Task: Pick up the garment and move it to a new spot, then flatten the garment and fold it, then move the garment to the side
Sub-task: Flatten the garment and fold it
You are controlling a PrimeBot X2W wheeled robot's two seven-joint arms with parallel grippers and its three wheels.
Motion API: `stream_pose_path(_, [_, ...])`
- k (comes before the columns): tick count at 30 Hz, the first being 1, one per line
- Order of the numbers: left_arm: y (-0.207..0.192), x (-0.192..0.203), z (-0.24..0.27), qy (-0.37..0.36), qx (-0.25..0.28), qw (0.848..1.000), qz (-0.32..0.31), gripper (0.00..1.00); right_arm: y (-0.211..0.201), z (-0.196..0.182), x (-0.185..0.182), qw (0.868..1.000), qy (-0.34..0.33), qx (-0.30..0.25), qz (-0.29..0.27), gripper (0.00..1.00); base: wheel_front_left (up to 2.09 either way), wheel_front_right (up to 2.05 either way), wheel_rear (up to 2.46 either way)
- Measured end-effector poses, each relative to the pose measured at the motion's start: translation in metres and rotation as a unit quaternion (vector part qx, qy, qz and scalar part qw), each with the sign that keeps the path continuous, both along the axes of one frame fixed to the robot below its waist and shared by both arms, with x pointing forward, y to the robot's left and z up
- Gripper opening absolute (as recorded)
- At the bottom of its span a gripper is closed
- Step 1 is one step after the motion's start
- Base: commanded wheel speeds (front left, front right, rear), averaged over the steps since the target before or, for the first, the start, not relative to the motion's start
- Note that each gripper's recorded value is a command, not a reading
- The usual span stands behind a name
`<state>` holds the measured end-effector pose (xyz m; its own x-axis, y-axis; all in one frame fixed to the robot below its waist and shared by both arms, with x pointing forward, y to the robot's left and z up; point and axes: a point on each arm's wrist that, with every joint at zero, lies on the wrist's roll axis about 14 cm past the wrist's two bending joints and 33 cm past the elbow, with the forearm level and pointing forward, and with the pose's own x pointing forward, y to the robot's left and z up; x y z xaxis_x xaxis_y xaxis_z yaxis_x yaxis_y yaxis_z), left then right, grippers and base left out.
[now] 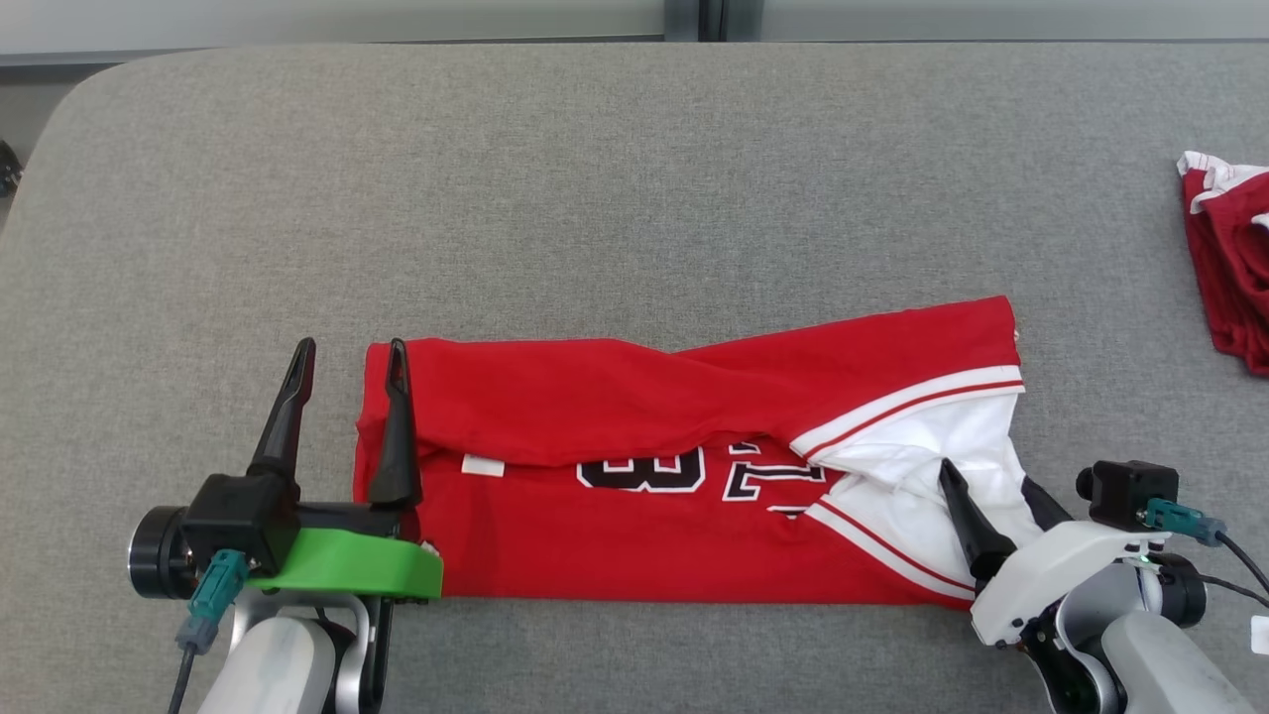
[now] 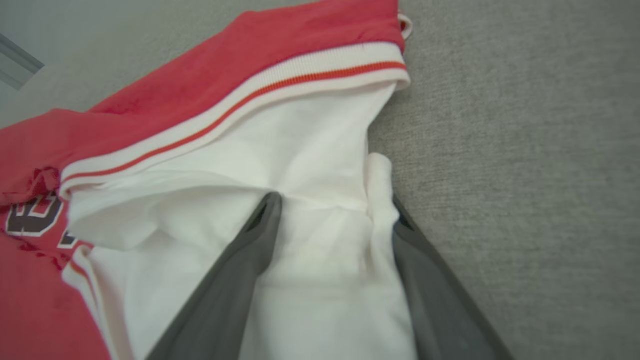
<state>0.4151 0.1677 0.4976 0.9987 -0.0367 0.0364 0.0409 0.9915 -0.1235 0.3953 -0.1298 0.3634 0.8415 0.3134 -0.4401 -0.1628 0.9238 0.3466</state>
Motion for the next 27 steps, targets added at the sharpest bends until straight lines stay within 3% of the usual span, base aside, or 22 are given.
stream_pose_path(2, [-0.001,0.001,0.001,-0.003,0.001,1.0,-0.001,1.0,0.005,0.0,0.0,1.0,0.009,0.012,0.005,0.0,0.0,0.0,0.0])
stream_pose_path(11, [-0.003,0.0,0.007,-0.013,0.005,1.0,-0.005,1.0,-0.003,0.013,0.002,0.999,-0.014,0.034,-0.007,0.0,0.0,0.0,0.0])
stream_pose_path(22, [-0.009,-0.008,0.014,-0.022,0.0,1.0,-0.011,1.0,-0.105,0.025,-0.019,0.993,-0.038,-0.027,-0.105,0.0,0.0,0.0,0.0])
stream_pose_path(27, [-0.012,-0.015,0.016,-0.025,-0.003,1.0,-0.014,1.0,-0.119,0.048,-0.019,0.991,-0.068,-0.05,-0.102,0.0,0.0,0.0,0.0])
